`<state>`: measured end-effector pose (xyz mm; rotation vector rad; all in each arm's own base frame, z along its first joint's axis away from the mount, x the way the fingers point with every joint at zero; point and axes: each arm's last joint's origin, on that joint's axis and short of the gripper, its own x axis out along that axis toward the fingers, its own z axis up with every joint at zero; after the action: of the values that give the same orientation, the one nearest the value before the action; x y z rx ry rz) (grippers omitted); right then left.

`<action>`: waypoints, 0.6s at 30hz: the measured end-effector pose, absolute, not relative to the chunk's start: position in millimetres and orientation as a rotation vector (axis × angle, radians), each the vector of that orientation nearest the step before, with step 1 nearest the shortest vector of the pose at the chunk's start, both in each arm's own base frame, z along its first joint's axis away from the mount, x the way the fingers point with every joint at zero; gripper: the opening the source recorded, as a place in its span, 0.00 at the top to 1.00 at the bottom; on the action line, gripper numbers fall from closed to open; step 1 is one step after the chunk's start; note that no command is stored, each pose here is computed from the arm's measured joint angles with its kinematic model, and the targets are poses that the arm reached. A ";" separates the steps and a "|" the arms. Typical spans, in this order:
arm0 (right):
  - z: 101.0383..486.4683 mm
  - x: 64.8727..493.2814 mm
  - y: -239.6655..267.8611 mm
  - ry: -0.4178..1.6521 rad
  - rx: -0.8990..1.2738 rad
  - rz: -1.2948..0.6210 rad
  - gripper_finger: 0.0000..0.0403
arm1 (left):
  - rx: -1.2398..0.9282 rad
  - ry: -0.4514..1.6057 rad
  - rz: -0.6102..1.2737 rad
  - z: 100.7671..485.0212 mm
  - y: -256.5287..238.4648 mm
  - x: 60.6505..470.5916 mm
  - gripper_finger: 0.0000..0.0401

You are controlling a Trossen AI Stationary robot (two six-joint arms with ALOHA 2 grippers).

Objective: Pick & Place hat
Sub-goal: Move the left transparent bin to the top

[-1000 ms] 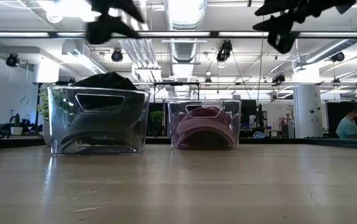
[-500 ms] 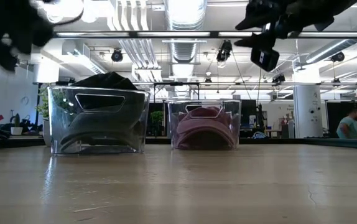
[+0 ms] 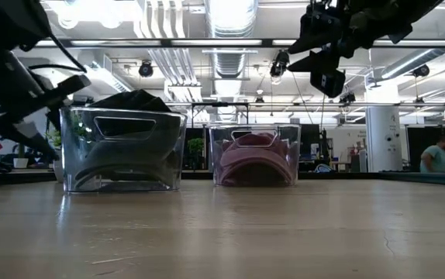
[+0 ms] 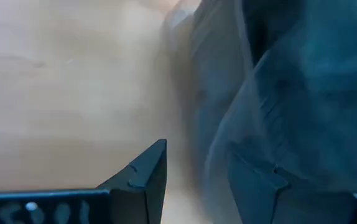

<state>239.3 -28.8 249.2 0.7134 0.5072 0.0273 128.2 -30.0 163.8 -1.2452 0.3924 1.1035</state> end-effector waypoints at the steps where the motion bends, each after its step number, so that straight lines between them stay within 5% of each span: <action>1: 249.3 239.4 -28.7 0.507 0.714 0.028 0.68 | -1.251 0.350 1.104 163.0 -28.2 129.9 0.62; 9: 249.9 239.3 -28.7 0.504 0.710 0.029 0.68 | -1.207 0.131 1.030 165.9 -8.4 158.2 0.62; 18: 249.9 238.9 -28.7 0.507 0.712 0.028 0.67 | -1.095 0.139 1.088 182.5 10.1 165.1 0.62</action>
<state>238.9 -28.7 249.9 0.7124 0.5075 0.0280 165.1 10.1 182.5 -1.0951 0.1390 1.0884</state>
